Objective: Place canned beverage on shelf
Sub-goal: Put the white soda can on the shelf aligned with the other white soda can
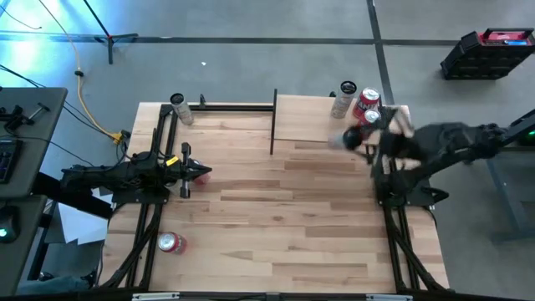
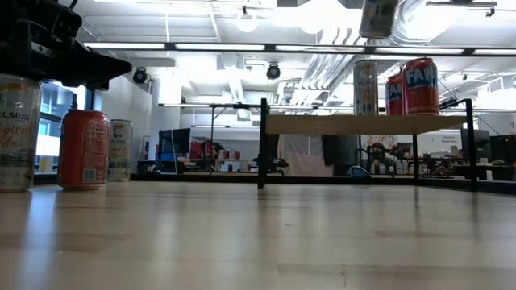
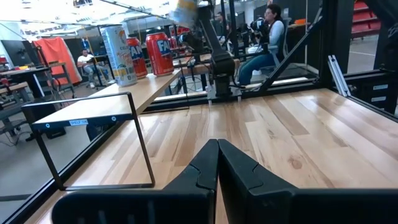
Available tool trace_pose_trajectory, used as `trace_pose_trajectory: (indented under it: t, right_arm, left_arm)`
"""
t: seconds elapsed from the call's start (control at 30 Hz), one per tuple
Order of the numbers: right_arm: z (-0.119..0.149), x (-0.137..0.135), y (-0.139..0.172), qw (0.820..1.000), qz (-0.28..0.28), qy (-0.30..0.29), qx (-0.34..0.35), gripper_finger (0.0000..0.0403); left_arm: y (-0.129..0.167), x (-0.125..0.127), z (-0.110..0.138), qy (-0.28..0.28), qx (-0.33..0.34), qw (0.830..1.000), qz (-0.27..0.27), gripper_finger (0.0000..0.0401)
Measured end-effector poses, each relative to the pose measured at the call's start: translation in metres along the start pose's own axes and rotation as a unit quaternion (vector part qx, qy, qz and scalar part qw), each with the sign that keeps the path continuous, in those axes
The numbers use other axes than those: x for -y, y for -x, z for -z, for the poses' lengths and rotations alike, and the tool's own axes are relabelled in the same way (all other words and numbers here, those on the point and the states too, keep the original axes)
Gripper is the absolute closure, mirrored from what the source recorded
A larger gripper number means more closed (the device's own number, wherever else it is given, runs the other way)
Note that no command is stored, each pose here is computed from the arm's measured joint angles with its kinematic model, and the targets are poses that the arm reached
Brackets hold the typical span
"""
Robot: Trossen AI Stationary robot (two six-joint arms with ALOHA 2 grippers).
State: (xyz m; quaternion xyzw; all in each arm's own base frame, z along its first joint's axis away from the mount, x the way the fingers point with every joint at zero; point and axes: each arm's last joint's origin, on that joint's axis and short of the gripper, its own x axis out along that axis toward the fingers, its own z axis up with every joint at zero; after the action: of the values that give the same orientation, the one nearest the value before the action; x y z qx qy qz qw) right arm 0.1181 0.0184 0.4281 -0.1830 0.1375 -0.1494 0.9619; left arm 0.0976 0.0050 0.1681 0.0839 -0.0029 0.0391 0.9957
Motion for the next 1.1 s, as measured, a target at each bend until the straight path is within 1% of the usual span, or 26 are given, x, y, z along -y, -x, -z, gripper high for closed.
trace_pose_trajectory:
  t: [0.1, 0.17, 0.23, 0.33, 0.4, 0.47, 0.6, 0.7, 0.77, 0.87, 0.93, 1.1]
  right_arm:
    - [0.006, 0.017, 0.009, 0.999, 0.04, -0.007, 0.031, 0.0157]
    - [0.009, 0.023, 0.012, 0.998, 0.043, -0.014, 0.05, 0.0157]
    - [0.012, 0.025, 0.011, 0.998, 0.029, -0.013, 0.061, 0.0157]
    - [0.022, 0.022, 0.001, 0.999, -0.003, -0.009, 0.045, 0.0157]
    - [0.027, 0.018, -0.008, 0.999, -0.033, -0.013, 0.041, 0.0157]
    - [0.033, 0.016, -0.013, 0.998, -0.045, -0.016, 0.034, 0.0157]
    - [0.035, 0.024, -0.004, 0.998, -0.029, -0.033, 0.055, 0.0157]
    - [0.037, 0.028, 0.001, 0.996, -0.034, -0.049, 0.06, 0.0157]
    - [0.039, 0.029, -0.001, 0.997, -0.036, -0.052, 0.051, 0.0157]
    - [0.043, 0.028, -0.011, 0.995, -0.058, -0.072, 0.039, 0.0157]
    - [0.043, 0.029, -0.018, 0.994, -0.058, -0.082, 0.034, 0.0157]
    - [0.04, 0.03, -0.018, 0.993, -0.056, -0.092, 0.046, 0.0157]
  left_arm:
    - [0.0, 0.0, 0.0, 0.0, 0.0, 1.0, 0.0, 0.0398]
    - [0.0, 0.0, 0.0, 0.0, 0.0, 1.0, 0.0, 0.0398]
    - [0.0, 0.0, 0.0, 0.0, 0.0, 1.0, 0.0, 0.0398]
    - [0.0, 0.0, 0.0, 0.0, 0.0, 1.0, 0.0, 0.0398]
    - [0.0, 0.0, 0.0, 0.0, 0.0, 1.0, 0.0, 0.0398]
    - [0.0, 0.0, 0.0, 0.0, 0.0, 1.0, 0.0, 0.0398]
    - [0.0, 0.0, 0.0, 0.0, 0.0, 1.0, 0.0, 0.0398]
    - [0.0, 0.0, 0.0, 0.0, 0.0, 1.0, 0.0, 0.0398]
    - [0.0, 0.0, 0.0, 0.0, 0.0, 1.0, 0.0, 0.0398]
    - [0.0, 0.0, 0.0, 0.0, 0.0, 1.0, 0.0, 0.0398]
    - [0.0, 0.0, 0.0, 0.0, 0.0, 1.0, 0.0, 0.0398]
    - [0.0, 0.0, 0.0, 0.0, 0.0, 1.0, 0.0, 0.0398]
